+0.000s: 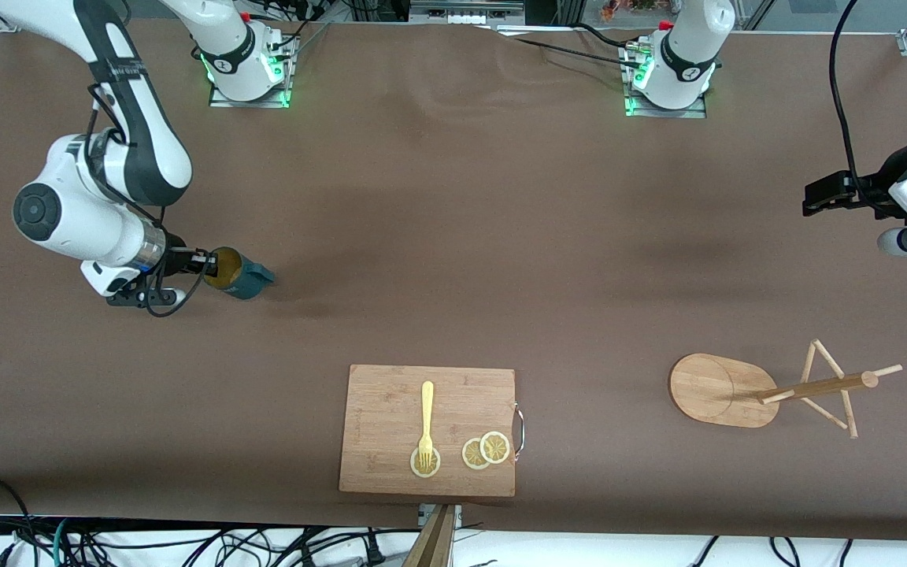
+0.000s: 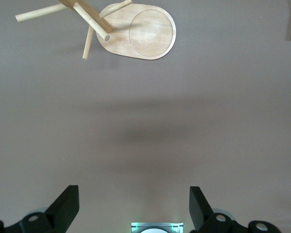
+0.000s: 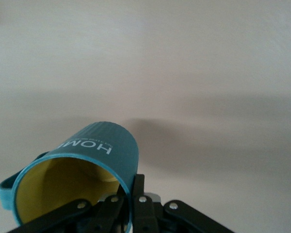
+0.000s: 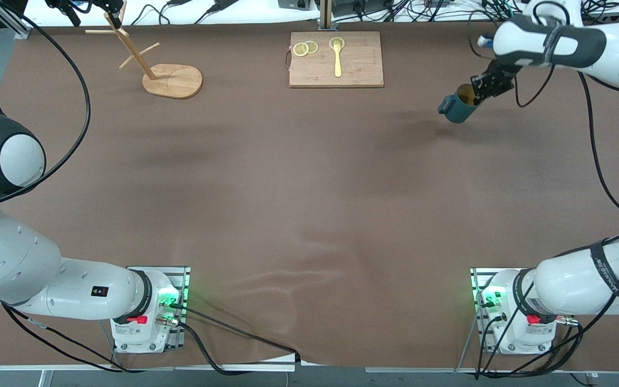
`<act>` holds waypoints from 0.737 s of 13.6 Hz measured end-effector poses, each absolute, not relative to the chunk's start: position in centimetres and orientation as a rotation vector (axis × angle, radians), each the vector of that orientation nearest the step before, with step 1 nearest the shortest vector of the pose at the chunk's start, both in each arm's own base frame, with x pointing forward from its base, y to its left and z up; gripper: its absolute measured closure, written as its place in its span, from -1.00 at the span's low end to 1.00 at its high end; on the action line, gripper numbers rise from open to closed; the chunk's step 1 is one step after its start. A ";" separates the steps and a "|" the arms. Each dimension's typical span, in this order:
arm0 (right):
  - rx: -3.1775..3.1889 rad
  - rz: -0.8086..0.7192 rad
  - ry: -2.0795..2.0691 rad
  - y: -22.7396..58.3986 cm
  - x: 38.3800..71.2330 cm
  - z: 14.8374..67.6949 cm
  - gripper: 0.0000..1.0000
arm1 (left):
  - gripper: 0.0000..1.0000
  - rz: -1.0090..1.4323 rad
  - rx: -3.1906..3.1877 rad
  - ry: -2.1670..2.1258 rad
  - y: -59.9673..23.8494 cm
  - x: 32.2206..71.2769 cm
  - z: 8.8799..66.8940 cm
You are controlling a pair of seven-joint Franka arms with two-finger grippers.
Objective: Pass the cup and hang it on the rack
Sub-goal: 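Grasp the mug rim with the right gripper and carry it toward the table middle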
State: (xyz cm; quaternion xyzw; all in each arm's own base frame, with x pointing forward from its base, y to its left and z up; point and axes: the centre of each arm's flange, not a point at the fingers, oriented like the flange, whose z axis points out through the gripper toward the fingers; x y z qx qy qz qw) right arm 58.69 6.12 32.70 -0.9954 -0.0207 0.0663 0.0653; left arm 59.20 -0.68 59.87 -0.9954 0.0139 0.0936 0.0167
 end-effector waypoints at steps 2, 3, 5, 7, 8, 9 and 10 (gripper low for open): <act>-2.991 0.176 -0.169 10.6 59.8 36.4 0.92 | -1.00 0.291 -3.094 0.043 -0.7 59.2 59.9; -2.988 0.161 -0.194 13.2 59.9 37.5 0.92 | -1.00 0.291 -3.094 0.043 -0.7 59.2 59.9; -2.995 0.154 -0.156 19.1 59.4 38.1 0.92 | -1.00 0.291 -3.094 0.043 -0.7 59.2 59.9; -3.001 0.164 -0.097 25.4 58.8 37.6 0.92 | -1.00 0.294 -3.094 0.043 -0.7 59.3 59.8; -3.000 0.171 -0.099 28.5 58.5 37.0 0.92 | -1.00 0.295 -3.094 0.043 -0.7 59.3 59.7; -2.996 0.168 -0.122 31.6 58.4 36.1 0.92 | -1.00 0.295 -3.094 0.044 -0.7 59.3 59.7; -2.990 0.160 -0.138 34.7 58.3 35.2 0.92 | -1.00 0.295 -3.094 0.044 -0.7 59.3 59.7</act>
